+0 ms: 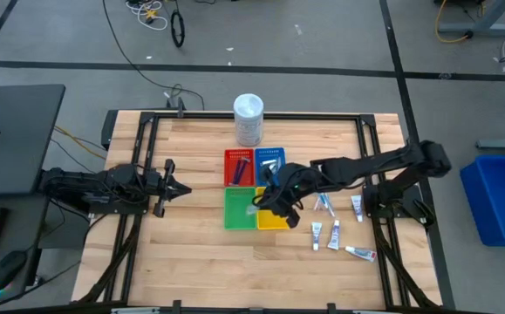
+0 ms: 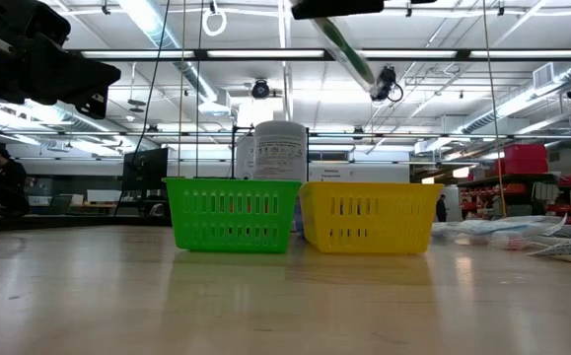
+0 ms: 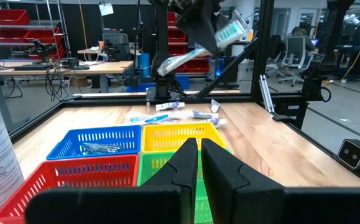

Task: Pick & Place Travel size toiletries
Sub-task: Put the green toothbrush into the green bin

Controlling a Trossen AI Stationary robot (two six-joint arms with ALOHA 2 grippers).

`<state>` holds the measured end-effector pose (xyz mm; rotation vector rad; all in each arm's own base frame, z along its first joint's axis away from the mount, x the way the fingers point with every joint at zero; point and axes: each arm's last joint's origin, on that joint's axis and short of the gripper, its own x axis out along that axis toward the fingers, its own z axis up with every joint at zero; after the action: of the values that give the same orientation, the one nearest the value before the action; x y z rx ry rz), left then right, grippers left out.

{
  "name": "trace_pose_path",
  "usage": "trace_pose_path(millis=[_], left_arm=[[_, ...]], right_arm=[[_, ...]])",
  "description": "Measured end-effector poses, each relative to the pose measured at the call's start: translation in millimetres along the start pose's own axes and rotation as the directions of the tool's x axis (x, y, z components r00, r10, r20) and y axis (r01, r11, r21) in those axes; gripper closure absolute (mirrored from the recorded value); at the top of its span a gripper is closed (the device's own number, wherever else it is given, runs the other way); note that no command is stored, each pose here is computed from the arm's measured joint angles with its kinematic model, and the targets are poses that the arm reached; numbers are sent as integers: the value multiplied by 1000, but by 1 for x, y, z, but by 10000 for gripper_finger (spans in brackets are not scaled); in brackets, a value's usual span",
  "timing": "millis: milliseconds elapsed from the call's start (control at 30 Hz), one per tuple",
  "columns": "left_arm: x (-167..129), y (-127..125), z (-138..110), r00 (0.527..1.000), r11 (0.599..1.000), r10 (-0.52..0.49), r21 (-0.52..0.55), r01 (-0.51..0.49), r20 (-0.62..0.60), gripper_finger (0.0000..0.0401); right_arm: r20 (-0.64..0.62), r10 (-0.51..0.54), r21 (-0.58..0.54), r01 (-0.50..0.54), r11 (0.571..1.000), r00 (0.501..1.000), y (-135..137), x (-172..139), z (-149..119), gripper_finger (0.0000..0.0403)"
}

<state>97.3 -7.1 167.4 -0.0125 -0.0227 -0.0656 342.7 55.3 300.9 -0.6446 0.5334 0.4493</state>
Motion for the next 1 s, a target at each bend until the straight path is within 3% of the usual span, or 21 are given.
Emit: trace_pose_path(millis=[167, 333, 433, 533, 1000], left_arm=[[0, 0, 0, 1000, 1000, 0, 0, 0, 1, 374], [0, 0, 0, 1000, 1000, 0, 0, 0, 1, 374], [0, 0, 0, 1000, 1000, 0, 0, 0, 1, 374], [0, 0, 0, 1000, 1000, 0, 0, 0, 1, 374], [0, 0, 3, 999, 1000, 1, -1, -1, 36, 374]], right_arm=[[-6, 4, -68, -5, 998, 1000, 0, 4, -1, 366], [-8, 3, -259, -5, 966, 1000, 0, 6, -1, 366], [-40, -50, -320, 34, 947, 998, -1, 12, -2, 366], [-75, -91, -350, 59, 935, 993, -2, 18, -5, 366], [-105, -80, -357, 38, 933, 991, 0, 26, -9, 366]])
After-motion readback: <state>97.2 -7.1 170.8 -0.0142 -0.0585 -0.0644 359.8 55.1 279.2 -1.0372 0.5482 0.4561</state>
